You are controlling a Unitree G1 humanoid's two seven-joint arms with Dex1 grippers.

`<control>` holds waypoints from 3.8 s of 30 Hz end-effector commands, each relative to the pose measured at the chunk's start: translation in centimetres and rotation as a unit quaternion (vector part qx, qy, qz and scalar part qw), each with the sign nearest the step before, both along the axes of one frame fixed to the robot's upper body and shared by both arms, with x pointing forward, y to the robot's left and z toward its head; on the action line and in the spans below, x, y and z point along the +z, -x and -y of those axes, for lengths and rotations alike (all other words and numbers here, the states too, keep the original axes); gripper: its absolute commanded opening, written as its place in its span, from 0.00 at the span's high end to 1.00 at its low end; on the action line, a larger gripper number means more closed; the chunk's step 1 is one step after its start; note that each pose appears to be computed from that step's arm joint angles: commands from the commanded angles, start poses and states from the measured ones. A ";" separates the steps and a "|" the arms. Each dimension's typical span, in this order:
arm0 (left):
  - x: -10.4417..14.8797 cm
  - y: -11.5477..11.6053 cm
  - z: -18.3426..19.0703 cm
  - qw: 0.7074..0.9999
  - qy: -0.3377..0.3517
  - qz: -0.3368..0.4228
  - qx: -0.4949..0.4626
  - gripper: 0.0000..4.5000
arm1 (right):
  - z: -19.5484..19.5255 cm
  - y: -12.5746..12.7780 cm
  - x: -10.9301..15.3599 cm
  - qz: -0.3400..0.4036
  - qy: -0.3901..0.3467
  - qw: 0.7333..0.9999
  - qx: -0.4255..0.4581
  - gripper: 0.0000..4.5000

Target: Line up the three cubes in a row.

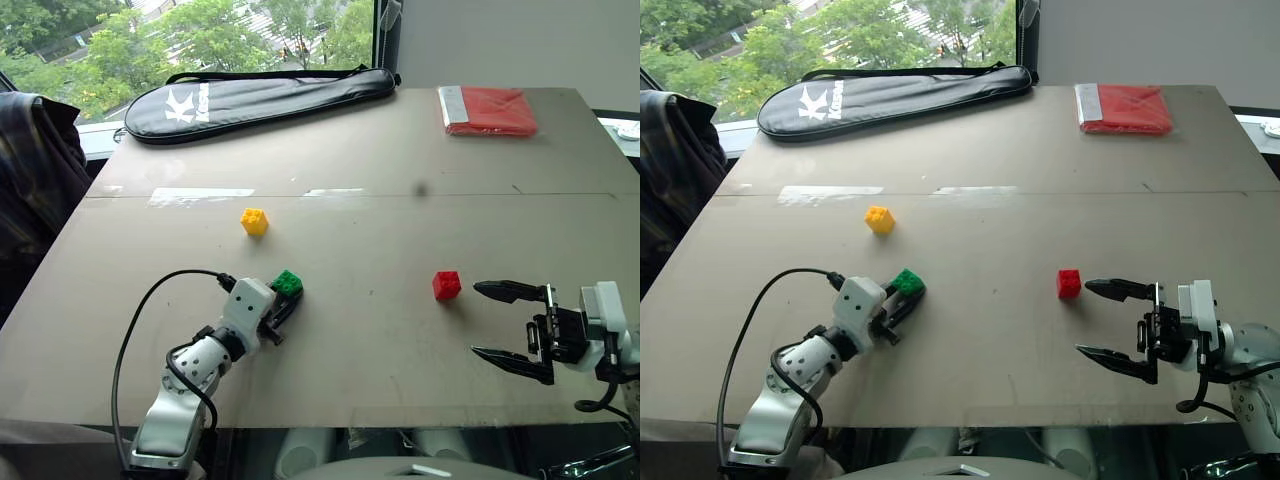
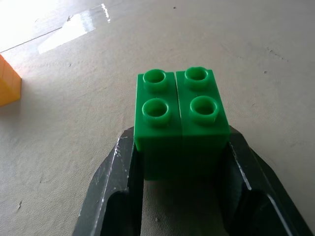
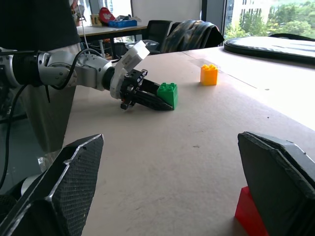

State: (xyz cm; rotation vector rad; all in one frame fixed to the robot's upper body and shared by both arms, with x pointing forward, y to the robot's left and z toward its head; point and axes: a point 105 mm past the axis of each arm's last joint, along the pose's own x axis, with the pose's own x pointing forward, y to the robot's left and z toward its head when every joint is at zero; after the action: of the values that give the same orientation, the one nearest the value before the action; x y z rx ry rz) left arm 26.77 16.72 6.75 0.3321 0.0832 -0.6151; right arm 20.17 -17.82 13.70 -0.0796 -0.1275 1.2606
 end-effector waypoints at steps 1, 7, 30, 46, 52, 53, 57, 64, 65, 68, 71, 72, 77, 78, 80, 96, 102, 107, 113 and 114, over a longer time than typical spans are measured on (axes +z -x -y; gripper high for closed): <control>0.5 -0.3 1.7 0.997 0.021 -0.006 -0.073 0.71 | 0.6 0.3 0.6 0.017 0.000 0.999 -0.029 0.00; 0.8 -0.1 6.9 0.949 0.022 -0.045 -0.312 0.71 | 0.6 1.1 -0.5 0.003 -0.005 0.998 -0.064 0.00; 0.3 -5.2 14.9 0.884 -0.073 -0.053 -0.459 0.71 | 1.7 2.9 -1.9 0.004 -0.007 0.984 -0.176 0.00; -0.2 -4.7 15.2 0.884 -0.068 -0.059 -0.459 0.31 | 1.6 2.4 -2.2 0.010 -0.006 0.986 -0.168 0.00; 0.3 -5.1 14.1 0.898 -0.065 -0.034 -0.434 0.02 | 1.7 2.5 -2.2 0.010 -0.004 0.986 -0.165 0.00; 0.5 -5.0 13.6 0.901 -0.059 -0.032 -0.429 0.02 | 1.7 2.5 -2.1 0.011 -0.003 0.986 -0.163 0.00; 1.2 -3.8 11.4 0.903 -0.044 -0.029 -0.426 0.02 | 1.5 2.4 -1.6 0.016 -0.002 0.988 -0.151 0.00; 3.1 0.0 6.2 0.926 0.019 -0.026 -0.375 0.02 | 0.9 1.4 0.0 0.033 -0.017 0.992 -0.121 0.00; 3.1 0.0 5.5 0.935 0.030 -0.030 -0.352 0.02 | 0.9 1.2 0.1 0.035 -0.020 0.992 -0.119 0.00; 3.6 -0.3 3.2 0.965 0.057 -0.007 -0.254 0.02 | 0.7 0.6 0.7 0.039 -0.036 0.992 -0.116 0.00; 4.9 -2.1 -0.6 0.992 0.095 0.066 -0.053 0.02 | 0.6 -0.1 0.8 0.039 -0.045 0.993 -0.107 0.00; 5.1 -2.6 -2.0 0.991 0.091 0.091 0.017 0.02 | 0.5 -0.3 0.7 0.038 -0.047 0.993 -0.103 0.00; 4.7 -3.6 -5.3 0.975 0.075 0.118 0.173 0.02 | 0.2 -0.7 0.5 0.033 -0.049 0.995 -0.085 0.00; 4.5 -4.0 -5.8 0.973 0.072 0.112 0.191 0.02 | 0.1 -0.8 0.5 0.033 -0.050 0.995 -0.081 0.00; 3.6 -5.0 -6.6 0.971 0.057 0.087 0.214 0.02 | 0.1 -1.0 0.6 0.034 -0.051 0.995 -0.072 0.00; 1.5 -10.4 -5.5 0.979 0.031 0.029 0.200 0.02 | 0.0 -2.0 2.1 0.072 -0.095 0.984 -0.130 0.00; 1.6 -10.9 -5.9 0.977 0.035 0.038 0.205 0.02 | -0.3 -1.9 2.2 0.073 -0.094 0.984 -0.136 0.00; 1.2 -10.8 -5.6 0.980 0.041 0.031 0.191 0.02 | -0.4 -1.9 2.3 0.074 -0.091 0.984 -0.137 0.00; 0.9 -10.8 -5.8 0.978 0.057 0.014 0.200 0.38 | -0.3 -1.9 2.2 0.074 -0.088 0.984 -0.138 0.00; 0.8 -10.8 -5.8 0.978 0.059 0.012 0.200 0.46 | -0.3 -1.8 2.2 0.074 -0.088 0.984 -0.138 0.00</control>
State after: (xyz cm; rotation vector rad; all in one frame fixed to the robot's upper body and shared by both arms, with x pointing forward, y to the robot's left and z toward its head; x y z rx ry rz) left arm 37.74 22.54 8.72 0.2197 0.0417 -0.2116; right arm 22.39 -17.58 14.93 -0.0038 -0.3050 0.9521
